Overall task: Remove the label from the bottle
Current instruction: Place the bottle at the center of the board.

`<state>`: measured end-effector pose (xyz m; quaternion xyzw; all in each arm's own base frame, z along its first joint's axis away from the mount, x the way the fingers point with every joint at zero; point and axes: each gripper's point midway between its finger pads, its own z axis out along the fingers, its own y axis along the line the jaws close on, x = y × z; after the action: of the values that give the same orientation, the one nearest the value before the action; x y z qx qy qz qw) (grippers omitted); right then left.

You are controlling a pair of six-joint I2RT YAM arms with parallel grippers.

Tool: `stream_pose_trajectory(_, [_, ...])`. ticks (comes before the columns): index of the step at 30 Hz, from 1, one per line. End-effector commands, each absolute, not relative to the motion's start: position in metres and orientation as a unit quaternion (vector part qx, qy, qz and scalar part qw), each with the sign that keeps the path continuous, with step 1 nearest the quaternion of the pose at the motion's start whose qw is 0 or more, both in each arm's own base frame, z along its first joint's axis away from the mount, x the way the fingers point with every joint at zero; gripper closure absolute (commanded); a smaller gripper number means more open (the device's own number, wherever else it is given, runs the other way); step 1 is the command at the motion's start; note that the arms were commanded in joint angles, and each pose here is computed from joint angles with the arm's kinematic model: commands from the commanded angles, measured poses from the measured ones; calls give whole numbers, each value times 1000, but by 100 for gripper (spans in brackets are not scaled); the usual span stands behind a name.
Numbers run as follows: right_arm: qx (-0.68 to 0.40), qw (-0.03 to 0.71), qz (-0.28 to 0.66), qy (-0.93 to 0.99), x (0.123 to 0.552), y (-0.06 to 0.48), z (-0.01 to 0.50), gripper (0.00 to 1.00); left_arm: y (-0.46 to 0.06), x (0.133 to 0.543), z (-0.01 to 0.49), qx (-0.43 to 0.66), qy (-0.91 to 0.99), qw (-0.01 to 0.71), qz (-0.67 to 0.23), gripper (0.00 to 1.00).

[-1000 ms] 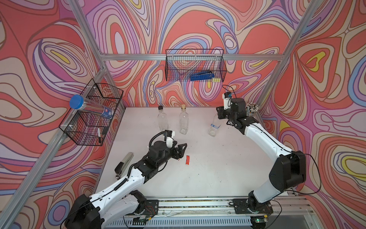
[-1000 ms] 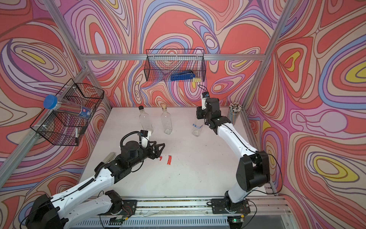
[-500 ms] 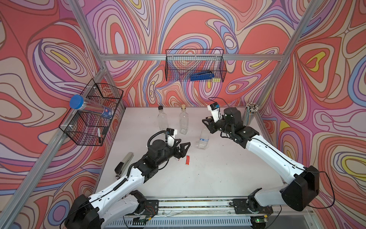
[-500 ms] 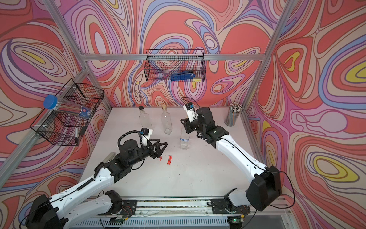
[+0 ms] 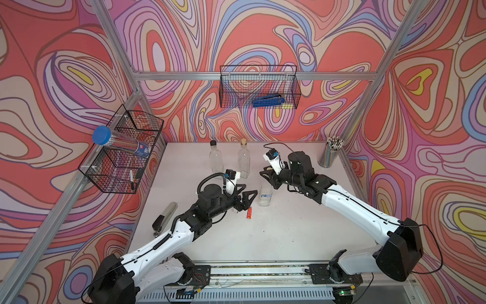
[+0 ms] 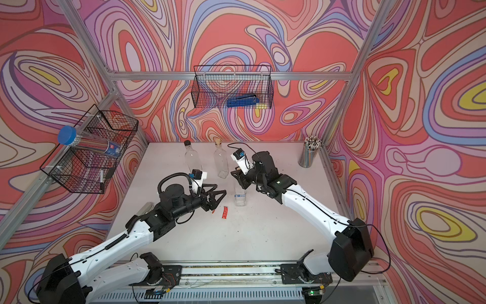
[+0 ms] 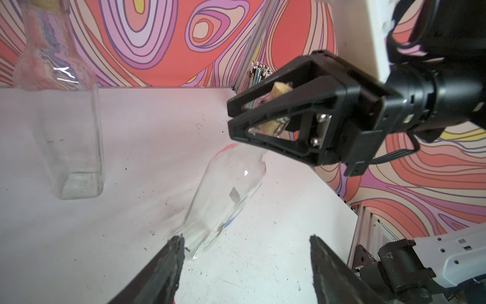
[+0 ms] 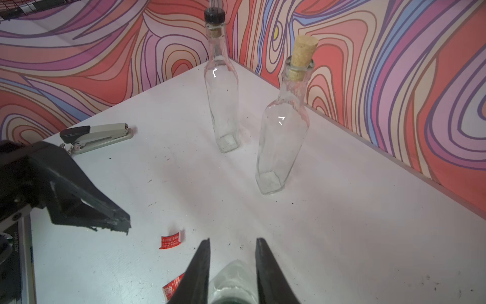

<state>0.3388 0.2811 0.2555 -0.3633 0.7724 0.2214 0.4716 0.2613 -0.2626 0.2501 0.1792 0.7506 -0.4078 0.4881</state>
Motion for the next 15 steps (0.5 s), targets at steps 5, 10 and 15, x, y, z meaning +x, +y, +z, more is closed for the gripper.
stream_pose_trajectory(5, [-367, 493, 224, 756, 332, 281, 259, 100, -274, 262, 275, 208, 722, 509, -419, 23])
stream_pose_trajectory(10, [-364, 491, 223, 759, 332, 282, 257, 90, -276, 264, 276, 209, 720, 510, -422, 23])
stream_pose_trajectory(15, [-354, 489, 223, 765, 339, 284, 257, 63, -278, 266, 276, 211, 721, 509, -420, 23])
